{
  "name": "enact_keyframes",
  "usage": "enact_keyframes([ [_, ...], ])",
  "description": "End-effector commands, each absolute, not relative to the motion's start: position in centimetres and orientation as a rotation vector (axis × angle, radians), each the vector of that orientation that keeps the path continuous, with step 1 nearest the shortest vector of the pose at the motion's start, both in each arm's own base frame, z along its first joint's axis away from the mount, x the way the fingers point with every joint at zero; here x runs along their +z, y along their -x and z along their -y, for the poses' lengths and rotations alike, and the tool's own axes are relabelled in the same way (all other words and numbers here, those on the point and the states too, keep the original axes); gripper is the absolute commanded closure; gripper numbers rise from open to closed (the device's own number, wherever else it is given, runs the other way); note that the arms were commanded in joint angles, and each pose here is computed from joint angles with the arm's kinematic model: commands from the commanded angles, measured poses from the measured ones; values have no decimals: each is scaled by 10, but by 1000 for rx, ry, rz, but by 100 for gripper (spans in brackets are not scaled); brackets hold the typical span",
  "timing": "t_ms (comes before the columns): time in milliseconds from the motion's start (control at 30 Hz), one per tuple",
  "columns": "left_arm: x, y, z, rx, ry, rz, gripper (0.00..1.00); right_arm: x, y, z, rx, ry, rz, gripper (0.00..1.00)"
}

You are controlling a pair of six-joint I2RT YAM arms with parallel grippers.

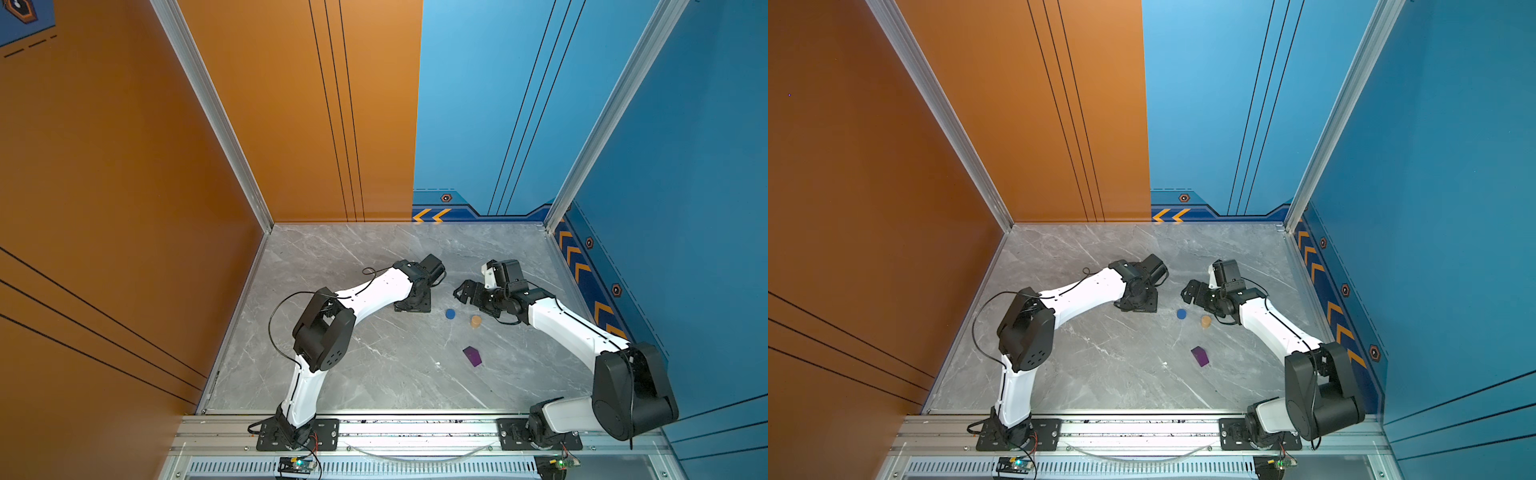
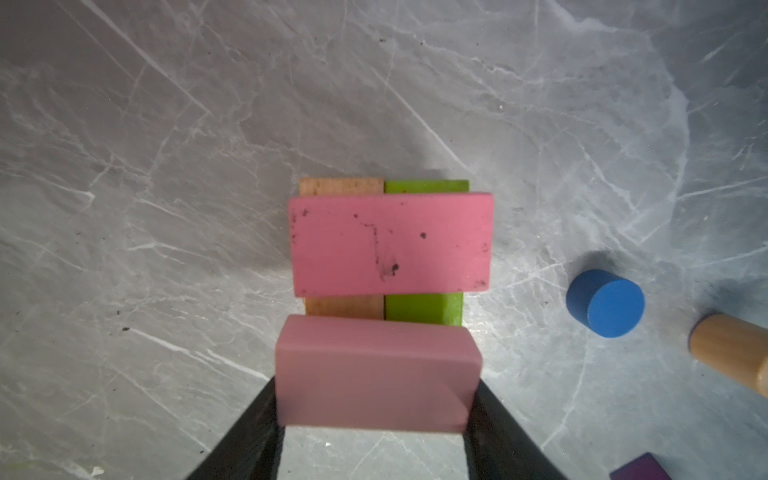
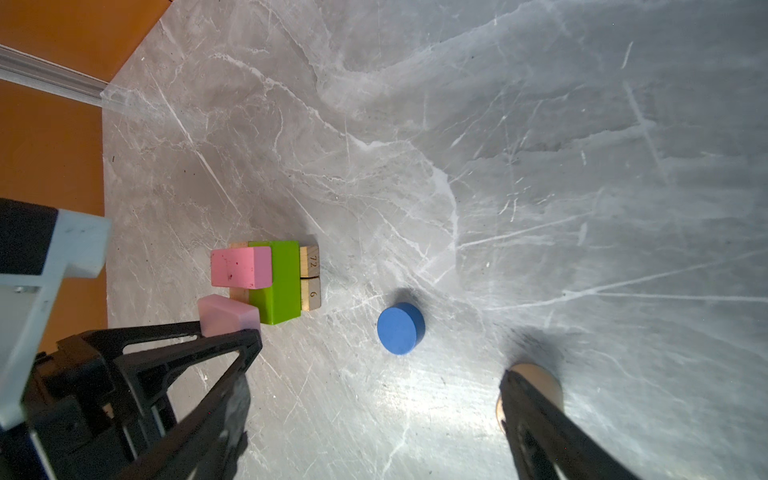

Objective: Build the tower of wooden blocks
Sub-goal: 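Lower the light pink block beside the pink bar on the tower with the left gripper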

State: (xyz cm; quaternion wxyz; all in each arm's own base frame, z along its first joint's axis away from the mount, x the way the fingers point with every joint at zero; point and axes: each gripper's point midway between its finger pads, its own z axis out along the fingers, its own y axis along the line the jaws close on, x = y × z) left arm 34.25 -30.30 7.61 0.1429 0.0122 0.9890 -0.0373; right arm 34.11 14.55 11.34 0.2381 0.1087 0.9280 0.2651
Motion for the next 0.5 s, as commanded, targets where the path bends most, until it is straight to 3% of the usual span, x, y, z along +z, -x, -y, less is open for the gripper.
enact_keyframes([
  [0,73,-345,302,-111,6,-2881,39,105,-340,-144,724,-291,-2558,5],
  [467,70,-351,301,-114,31,-2887,38,102,-341,-142,731,-301,-2565,5],
])
